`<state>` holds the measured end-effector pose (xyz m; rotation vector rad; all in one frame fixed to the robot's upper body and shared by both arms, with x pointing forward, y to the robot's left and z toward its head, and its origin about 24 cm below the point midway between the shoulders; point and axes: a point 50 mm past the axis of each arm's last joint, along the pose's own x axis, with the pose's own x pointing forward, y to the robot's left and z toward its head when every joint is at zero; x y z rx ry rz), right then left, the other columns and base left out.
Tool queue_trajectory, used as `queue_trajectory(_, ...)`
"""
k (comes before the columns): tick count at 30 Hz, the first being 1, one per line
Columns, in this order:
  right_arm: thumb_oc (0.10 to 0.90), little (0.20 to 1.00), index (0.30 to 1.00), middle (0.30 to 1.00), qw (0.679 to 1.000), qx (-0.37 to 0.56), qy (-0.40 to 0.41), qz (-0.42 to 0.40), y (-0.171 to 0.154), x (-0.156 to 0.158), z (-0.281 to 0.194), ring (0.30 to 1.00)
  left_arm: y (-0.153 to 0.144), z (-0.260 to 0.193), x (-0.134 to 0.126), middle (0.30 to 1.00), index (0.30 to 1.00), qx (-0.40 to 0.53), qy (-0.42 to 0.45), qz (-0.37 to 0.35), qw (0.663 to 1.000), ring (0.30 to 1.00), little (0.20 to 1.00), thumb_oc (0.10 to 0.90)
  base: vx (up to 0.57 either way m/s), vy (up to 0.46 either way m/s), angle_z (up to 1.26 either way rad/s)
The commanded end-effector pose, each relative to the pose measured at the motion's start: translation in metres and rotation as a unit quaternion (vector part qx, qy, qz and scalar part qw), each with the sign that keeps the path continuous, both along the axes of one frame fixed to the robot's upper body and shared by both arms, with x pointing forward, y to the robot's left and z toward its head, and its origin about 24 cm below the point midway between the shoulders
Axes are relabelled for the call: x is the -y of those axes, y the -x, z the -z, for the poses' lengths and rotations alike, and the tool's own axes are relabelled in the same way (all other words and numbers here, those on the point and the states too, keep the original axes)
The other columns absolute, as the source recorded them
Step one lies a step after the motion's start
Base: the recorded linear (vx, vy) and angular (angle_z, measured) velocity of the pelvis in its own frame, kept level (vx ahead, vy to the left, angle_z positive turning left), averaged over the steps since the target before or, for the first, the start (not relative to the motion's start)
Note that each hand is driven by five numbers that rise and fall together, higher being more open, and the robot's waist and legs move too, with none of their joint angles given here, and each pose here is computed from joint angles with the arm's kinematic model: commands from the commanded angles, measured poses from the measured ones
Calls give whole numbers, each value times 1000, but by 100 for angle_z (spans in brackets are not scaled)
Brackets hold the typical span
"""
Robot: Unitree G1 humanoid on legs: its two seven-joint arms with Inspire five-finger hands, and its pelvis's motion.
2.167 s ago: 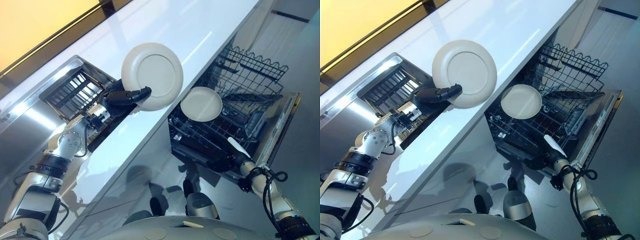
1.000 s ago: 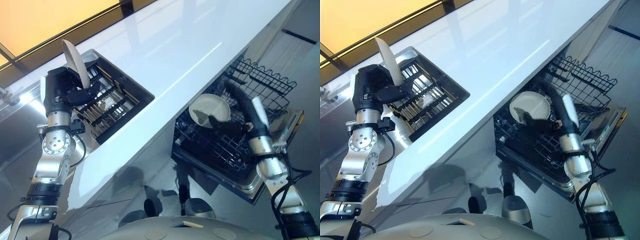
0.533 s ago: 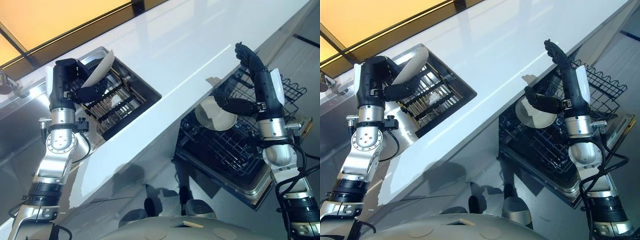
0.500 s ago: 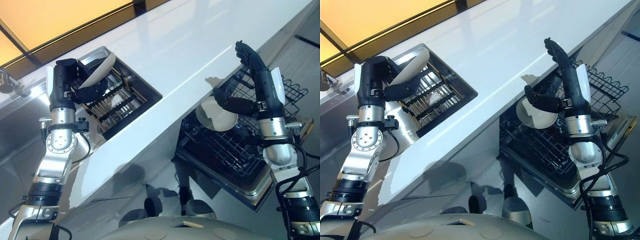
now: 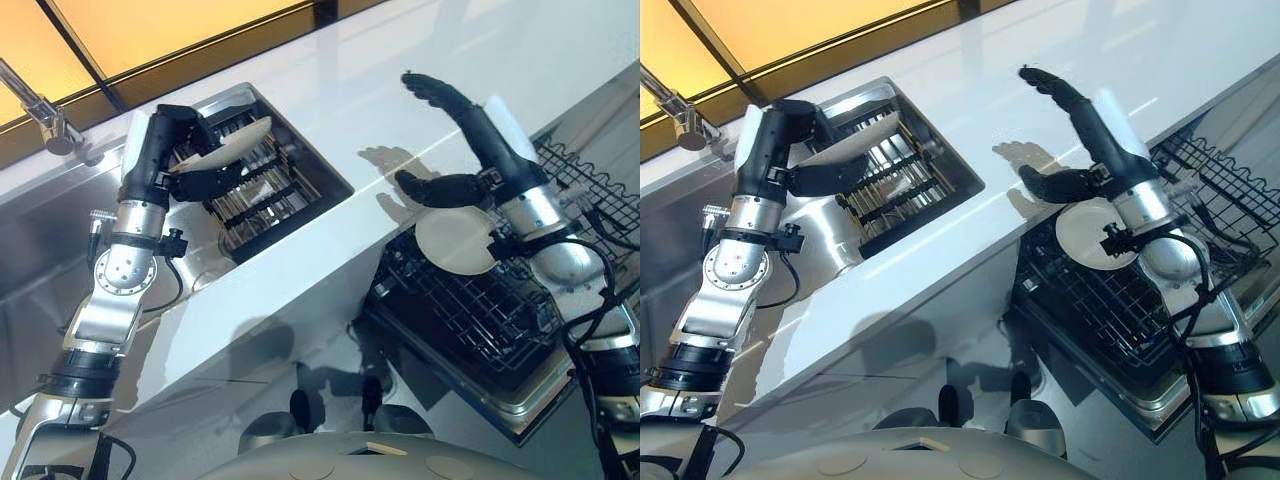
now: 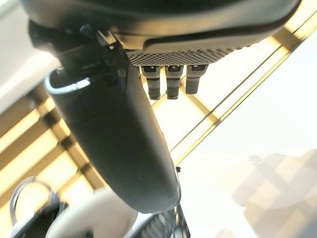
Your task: Pick up plates and place into dishwasher.
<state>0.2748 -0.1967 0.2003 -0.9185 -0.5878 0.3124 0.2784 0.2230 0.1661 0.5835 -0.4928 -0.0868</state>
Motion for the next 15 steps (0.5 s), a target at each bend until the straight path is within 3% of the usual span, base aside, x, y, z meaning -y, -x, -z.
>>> queue_trajectory(1, 800, 900, 900, 900, 995, 87, 31, -39, -4, -19, -42, 900, 12, -75, 39, 300, 300, 159, -55, 144, 975, 300, 200, 100, -12, -20, 8)
queue_trajectory(15, 800, 900, 900, 900, 986, 96, 118, -62, -19, -48, -46, 900, 24, -85, 83, 300, 300, 129, -63, 331, 933, 300, 200, 100, -11, -10, 11)
